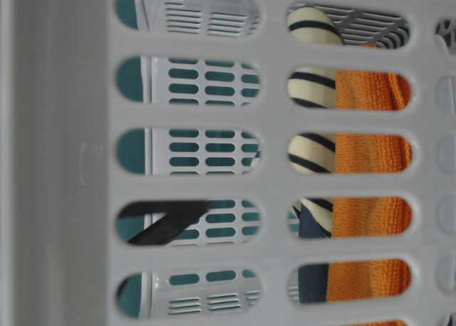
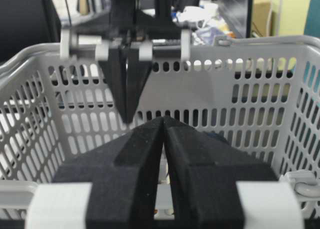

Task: Pick up the orange cloth from the shopping basket with the left arm.
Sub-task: 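Close the left gripper on the orange cloth's edge, then lift the orange cloth upward with the left gripper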

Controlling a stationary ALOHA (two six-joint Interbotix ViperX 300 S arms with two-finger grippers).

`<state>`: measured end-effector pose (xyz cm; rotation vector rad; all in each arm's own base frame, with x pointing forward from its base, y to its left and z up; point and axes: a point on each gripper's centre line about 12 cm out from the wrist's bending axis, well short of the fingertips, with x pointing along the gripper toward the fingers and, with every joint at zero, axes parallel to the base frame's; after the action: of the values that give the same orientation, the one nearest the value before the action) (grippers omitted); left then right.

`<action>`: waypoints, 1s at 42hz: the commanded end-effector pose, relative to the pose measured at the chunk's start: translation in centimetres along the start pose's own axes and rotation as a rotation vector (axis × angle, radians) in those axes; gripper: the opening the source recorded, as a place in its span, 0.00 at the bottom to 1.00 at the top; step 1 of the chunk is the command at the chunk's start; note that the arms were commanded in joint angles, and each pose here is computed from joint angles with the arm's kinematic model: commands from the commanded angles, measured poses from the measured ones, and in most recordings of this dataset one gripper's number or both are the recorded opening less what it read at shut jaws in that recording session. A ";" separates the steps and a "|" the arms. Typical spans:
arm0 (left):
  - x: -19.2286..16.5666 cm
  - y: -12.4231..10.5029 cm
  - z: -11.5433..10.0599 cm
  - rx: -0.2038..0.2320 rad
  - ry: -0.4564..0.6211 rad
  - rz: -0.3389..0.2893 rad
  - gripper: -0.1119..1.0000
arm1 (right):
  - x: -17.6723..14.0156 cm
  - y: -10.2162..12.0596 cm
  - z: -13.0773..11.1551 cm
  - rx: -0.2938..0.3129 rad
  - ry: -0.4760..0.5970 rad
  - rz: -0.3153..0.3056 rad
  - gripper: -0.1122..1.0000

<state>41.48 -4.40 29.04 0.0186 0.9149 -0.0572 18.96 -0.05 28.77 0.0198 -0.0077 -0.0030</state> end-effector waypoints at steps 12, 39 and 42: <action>4.7 0.1 -1.0 -0.071 0.099 0.012 0.73 | 0.1 0.0 0.6 0.005 -0.015 0.000 0.10; 9.5 -0.1 -5.0 -0.046 0.226 0.017 0.79 | 0.0 0.0 0.1 0.003 -0.006 0.000 0.10; 8.9 -0.1 -4.7 -0.037 0.219 0.016 0.67 | 0.0 0.0 0.1 0.006 -0.005 -0.001 0.10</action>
<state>43.28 -4.62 18.76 -0.0155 1.1360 -0.0166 18.88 -0.05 28.51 0.0198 -0.0031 -0.0030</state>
